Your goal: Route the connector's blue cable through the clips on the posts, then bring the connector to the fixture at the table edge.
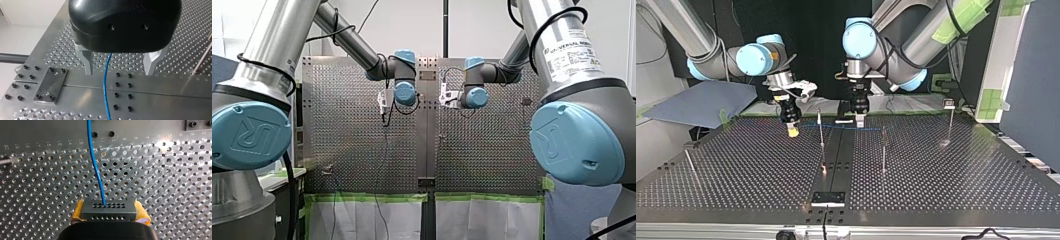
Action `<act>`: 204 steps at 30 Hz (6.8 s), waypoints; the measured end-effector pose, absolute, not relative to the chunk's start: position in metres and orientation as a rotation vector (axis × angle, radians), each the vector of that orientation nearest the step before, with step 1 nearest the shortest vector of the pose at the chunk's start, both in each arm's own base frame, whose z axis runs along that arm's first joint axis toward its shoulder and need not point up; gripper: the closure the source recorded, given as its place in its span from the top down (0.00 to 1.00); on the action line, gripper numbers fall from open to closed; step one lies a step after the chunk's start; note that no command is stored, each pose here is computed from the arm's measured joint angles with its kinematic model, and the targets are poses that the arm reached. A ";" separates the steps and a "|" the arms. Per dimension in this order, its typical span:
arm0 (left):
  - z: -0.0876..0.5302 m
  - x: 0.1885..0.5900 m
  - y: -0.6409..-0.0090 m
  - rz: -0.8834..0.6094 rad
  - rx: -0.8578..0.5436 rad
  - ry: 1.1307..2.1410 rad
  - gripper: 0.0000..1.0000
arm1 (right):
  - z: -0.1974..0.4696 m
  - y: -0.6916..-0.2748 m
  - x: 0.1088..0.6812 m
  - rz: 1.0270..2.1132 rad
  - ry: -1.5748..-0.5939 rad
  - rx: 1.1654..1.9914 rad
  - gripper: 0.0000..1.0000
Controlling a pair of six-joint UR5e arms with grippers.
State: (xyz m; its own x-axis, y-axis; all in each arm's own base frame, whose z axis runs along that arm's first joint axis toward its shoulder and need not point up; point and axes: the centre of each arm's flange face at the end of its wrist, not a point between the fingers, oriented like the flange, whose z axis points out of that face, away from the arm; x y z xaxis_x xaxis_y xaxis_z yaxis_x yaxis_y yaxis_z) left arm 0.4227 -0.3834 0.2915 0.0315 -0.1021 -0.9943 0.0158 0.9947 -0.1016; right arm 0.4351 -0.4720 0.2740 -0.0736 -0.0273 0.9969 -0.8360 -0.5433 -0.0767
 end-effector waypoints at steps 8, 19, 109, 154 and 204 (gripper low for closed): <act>0.289 0.436 -0.386 -0.081 -0.075 1.539 1.00 | 0.273 -0.470 0.437 1.683 -0.941 1.593 0.00; 0.310 0.460 -0.382 -0.043 -0.108 1.518 1.00 | 0.272 -0.471 0.437 1.681 -0.941 1.592 0.00; 0.260 0.446 -0.412 0.005 -0.025 1.549 0.00 | 0.243 -0.458 0.424 1.602 -1.003 1.663 0.00; 0.139 0.399 -0.437 0.021 0.105 1.643 0.00 | 0.170 -0.427 0.383 1.487 -1.077 1.646 0.00; 0.094 0.411 -0.464 -0.010 0.127 1.659 0.00 | 0.107 -0.486 0.335 1.525 -1.008 1.692 0.00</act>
State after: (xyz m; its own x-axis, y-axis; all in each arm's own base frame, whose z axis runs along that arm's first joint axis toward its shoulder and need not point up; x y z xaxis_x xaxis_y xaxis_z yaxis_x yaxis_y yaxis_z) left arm 0.4108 -0.4641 0.0944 -0.0868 0.0775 -0.9932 0.0894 0.9936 0.0698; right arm 0.3347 -0.4860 0.1070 0.0328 -0.1226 0.9919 -0.8645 -0.5016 -0.0334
